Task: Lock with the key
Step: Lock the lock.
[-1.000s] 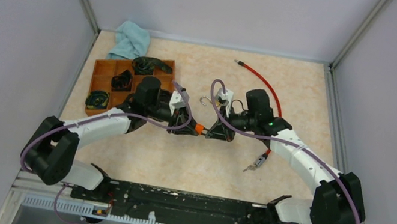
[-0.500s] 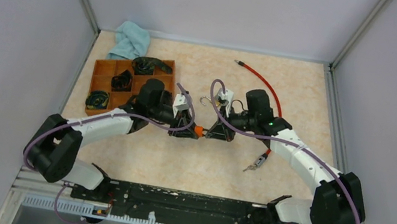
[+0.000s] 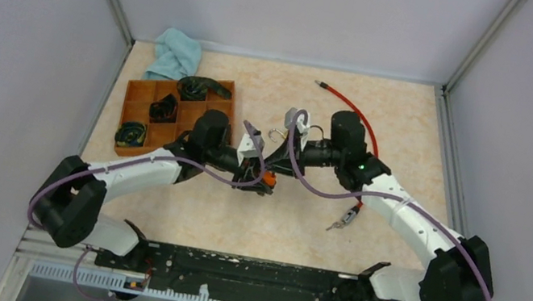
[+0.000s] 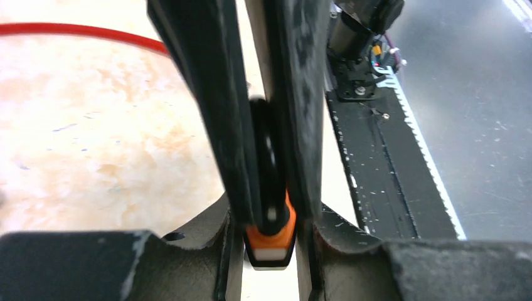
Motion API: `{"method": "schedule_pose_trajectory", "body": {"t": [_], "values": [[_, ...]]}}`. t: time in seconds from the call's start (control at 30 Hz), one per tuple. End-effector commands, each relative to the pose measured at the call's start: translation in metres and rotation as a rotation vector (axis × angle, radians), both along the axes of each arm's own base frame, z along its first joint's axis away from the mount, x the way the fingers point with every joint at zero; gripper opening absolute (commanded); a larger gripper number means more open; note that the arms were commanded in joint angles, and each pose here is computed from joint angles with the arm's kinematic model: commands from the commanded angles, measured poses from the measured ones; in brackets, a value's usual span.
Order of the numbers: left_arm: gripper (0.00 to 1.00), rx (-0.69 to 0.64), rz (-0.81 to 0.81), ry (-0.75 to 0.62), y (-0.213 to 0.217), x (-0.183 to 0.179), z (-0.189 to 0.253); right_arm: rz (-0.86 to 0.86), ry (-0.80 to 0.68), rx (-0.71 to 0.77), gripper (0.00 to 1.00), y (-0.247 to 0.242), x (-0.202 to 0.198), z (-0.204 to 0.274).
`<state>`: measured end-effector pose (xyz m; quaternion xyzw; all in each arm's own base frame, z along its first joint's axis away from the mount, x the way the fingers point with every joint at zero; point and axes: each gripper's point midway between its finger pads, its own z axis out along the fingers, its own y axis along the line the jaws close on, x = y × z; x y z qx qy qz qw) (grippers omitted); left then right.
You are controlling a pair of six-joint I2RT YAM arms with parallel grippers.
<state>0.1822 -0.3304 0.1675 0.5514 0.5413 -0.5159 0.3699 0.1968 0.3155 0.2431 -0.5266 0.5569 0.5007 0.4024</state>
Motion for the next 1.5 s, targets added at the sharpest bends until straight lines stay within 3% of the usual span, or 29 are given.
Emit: {"method": "schedule_pose_trajectory", "body": {"t": [0.0,0.27,0.83,1.47], "values": [[0.0,-0.052,0.069,-0.11,0.014,0.022,0.026,0.02,-0.21,0.14,0.0,-0.015,0.002,0.059],[0.0,-0.063,0.122,-0.151,0.034,0.035,0.041,-0.054,-0.237,0.134,0.0,-0.036,0.014,0.059],[0.0,-0.008,0.176,-0.251,0.046,0.059,0.054,-0.116,-0.108,0.175,0.0,-0.039,0.021,0.053],[0.0,-0.014,0.161,-0.232,0.034,0.073,0.072,-0.096,-0.039,0.215,0.0,-0.029,0.02,0.034]]}}
